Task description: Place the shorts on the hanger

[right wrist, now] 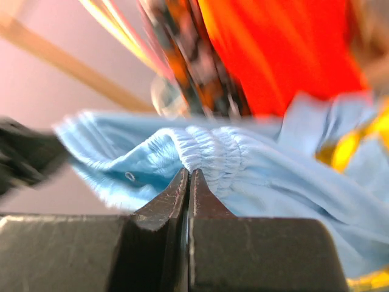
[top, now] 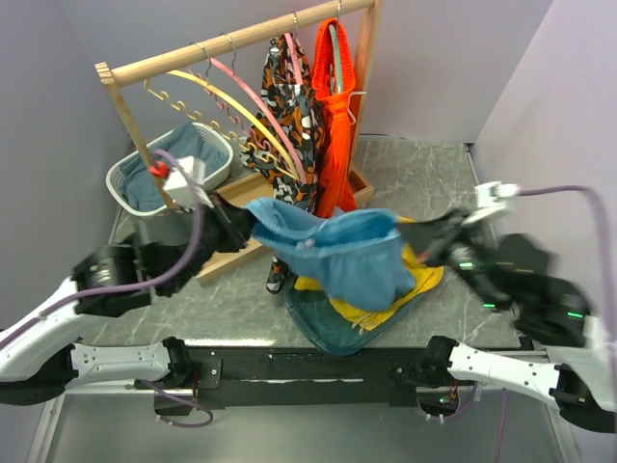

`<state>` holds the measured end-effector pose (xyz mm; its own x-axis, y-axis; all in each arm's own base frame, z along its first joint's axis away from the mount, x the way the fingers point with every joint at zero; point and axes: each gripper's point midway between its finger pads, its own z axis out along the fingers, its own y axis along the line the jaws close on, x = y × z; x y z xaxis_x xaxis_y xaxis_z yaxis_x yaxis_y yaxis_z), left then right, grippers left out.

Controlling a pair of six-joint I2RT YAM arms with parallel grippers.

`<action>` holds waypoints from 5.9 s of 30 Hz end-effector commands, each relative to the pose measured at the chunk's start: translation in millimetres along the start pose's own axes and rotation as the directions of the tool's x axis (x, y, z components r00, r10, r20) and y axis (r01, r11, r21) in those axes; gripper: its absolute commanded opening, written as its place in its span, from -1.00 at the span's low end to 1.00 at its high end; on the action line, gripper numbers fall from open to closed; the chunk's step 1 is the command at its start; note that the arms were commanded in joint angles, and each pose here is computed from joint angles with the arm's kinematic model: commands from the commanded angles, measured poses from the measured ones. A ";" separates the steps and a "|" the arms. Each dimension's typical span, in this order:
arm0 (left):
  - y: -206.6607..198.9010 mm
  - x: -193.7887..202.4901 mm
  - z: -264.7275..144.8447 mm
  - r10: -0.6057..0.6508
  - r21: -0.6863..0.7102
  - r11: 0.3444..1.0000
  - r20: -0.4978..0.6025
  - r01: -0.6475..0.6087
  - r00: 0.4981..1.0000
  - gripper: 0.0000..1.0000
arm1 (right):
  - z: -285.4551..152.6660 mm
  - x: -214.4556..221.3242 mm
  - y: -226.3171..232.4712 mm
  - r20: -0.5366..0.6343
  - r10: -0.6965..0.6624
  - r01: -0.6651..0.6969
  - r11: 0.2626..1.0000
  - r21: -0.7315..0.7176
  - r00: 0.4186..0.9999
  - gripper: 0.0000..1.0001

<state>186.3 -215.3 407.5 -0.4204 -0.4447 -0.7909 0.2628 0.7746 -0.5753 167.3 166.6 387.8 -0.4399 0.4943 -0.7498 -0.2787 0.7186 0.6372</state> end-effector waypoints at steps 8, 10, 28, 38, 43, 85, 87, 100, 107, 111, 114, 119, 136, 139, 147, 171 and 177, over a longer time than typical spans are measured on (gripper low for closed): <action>-39.4 -94.9 -58.2 -0.050 0.146 0.989 0.092 0.036 0.994 -0.98 | -54.7 -142.4 41.5 0.261 -0.152 0.142 0.988 0.054 0.953 -1.00; -40.6 -95.3 -57.2 -0.043 0.139 0.990 0.088 0.030 0.995 -0.98 | -53.6 -148.8 47.1 0.277 -0.160 0.152 0.987 0.051 0.948 -1.00; -132.1 -109.6 -100.1 -0.031 0.603 0.798 0.061 -0.012 0.998 -0.98 | -82.4 -183.7 71.4 0.410 -0.074 0.127 0.986 -0.105 0.909 -1.00; -157.0 -175.7 -139.8 -0.154 0.706 0.707 0.210 -0.041 0.965 -0.98 | -101.1 -214.5 106.9 0.485 -0.020 0.152 0.960 -0.235 0.874 -1.00; -152.3 -197.0 -145.0 -0.203 0.684 0.729 0.250 -0.024 0.947 -0.98 | -97.3 -219.7 119.1 0.480 -0.027 0.163 0.956 -0.244 0.877 -1.00; 95.1 120.4 -8.2 -0.177 -0.106 0.981 -0.168 0.161 0.970 -0.98 | 87.5 -60.6 132.3 0.155 -0.503 0.525 0.833 -0.174 0.850 0.21; 93.8 119.2 -8.8 -0.179 -0.099 0.981 -0.167 0.164 0.970 -0.97 | 95.0 -84.8 155.9 0.229 -0.512 0.553 0.812 -0.188 0.828 0.18; 90.3 115.2 -8.1 -0.149 -0.092 0.987 -0.167 0.135 0.975 -0.98 | 200.1 -93.5 182.4 0.280 -0.537 0.594 0.781 -0.192 0.796 0.08; 91.3 113.3 -8.3 -0.136 -0.095 0.988 -0.163 0.121 0.977 -0.98 | 211.0 -92.4 181.4 0.279 -0.523 0.580 0.791 -0.194 0.806 0.07; 90.2 112.0 -8.9 -0.138 -0.089 0.988 -0.161 0.125 0.977 -0.98 | 230.3 -82.6 177.2 0.245 -0.540 0.584 0.793 -0.173 0.805 0.07; 91.0 111.7 -10.2 -0.137 -0.089 0.988 -0.163 0.124 0.977 -0.98 | 243.2 -79.4 173.8 0.229 -0.553 0.591 0.791 -0.157 0.801 0.07; 91.2 109.3 -12.6 -0.140 -0.084 0.988 -0.159 0.128 0.977 -0.98 | 253.5 -81.9 166.6 0.221 -0.564 0.598 0.790 -0.133 0.795 0.08; 90.6 107.1 -14.4 -0.141 -0.076 0.989 -0.156 0.130 0.978 -0.98 | 276.8 -35.9 146.5 0.098 -0.556 0.564 0.802 -0.198 0.825 -0.02; 91.5 107.2 -14.8 -0.142 -0.079 0.988 -0.156 0.131 0.977 -0.98 | 275.8 -31.2 149.0 0.098 -0.538 0.546 0.808 -0.221 0.837 -0.05; 93.2 108.0 -15.1 -0.140 -0.083 0.988 -0.157 0.128 0.978 -0.98 | 255.0 -35.2 161.7 0.130 -0.472 0.488 0.819 -0.302 0.872 0.07; 93.1 105.9 -16.2 -0.141 -0.079 0.988 -0.151 0.130 0.979 -0.98 | 225.6 -87.7 176.8 0.181 -0.284 0.331 0.878 -0.345 0.942 0.58; 94.3 103.7 -16.4 -0.138 -0.070 0.989 -0.135 0.129 0.981 -0.98 | 233.9 -96.3 170.5 0.188 -0.241 0.290 0.906 -0.309 0.952 0.61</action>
<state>147.9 -182.5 251.3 -0.6123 -0.4340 -0.6609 0.1216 0.7742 -0.6211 355.8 364.5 502.6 -0.2174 0.3107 -0.9253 -0.6698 0.6420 0.3730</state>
